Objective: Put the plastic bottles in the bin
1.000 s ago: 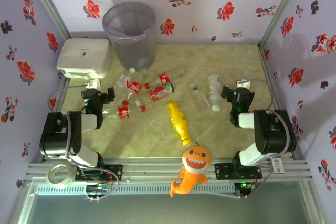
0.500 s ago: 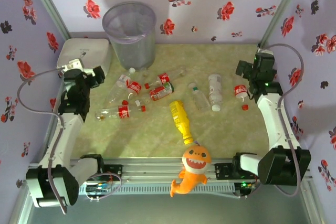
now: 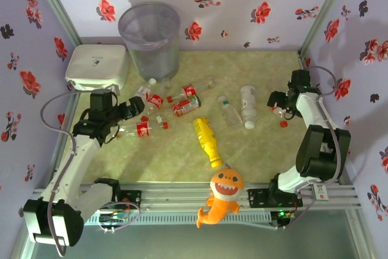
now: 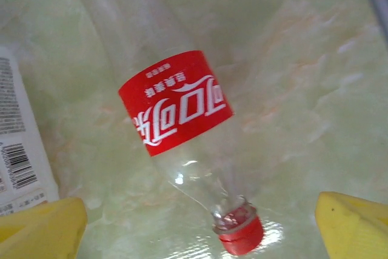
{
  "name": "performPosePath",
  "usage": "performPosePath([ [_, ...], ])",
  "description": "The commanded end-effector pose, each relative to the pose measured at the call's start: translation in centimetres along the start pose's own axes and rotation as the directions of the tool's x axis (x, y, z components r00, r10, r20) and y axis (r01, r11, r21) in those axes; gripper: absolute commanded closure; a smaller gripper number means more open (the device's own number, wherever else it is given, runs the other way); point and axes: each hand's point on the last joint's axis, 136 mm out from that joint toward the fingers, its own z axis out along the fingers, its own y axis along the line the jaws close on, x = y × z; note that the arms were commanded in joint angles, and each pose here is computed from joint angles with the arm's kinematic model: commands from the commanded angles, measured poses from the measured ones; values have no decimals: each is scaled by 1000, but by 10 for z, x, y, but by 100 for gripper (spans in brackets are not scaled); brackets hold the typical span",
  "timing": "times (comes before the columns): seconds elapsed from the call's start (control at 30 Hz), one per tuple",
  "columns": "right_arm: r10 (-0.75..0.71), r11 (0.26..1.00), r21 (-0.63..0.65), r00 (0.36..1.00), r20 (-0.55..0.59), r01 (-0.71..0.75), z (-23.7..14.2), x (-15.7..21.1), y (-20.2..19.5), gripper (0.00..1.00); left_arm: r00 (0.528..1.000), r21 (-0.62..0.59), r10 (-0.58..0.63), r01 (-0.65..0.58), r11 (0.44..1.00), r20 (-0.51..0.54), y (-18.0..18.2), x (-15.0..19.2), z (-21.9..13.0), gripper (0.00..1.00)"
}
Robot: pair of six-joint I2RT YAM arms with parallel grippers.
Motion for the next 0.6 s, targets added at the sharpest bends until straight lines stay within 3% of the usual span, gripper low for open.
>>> performPosePath([
  [0.0, -27, 998, -50, 999, -35, 26, 21, -2, 9, 4, 998, 68, -47, 50, 996, -43, -15, 10, -6, 2],
  [0.3, -9, 997, -75, 997, -82, 3, 61, 4, 13, 12, 996, 133, -83, 88, 987, -39, -29, 9, -9, 2],
  [0.57, -28, 998, -65, 995, -98, 21, 76, 10, 10, 29, 994, 145, -102, 106, 984, -37, -29, 11, -5, 3],
])
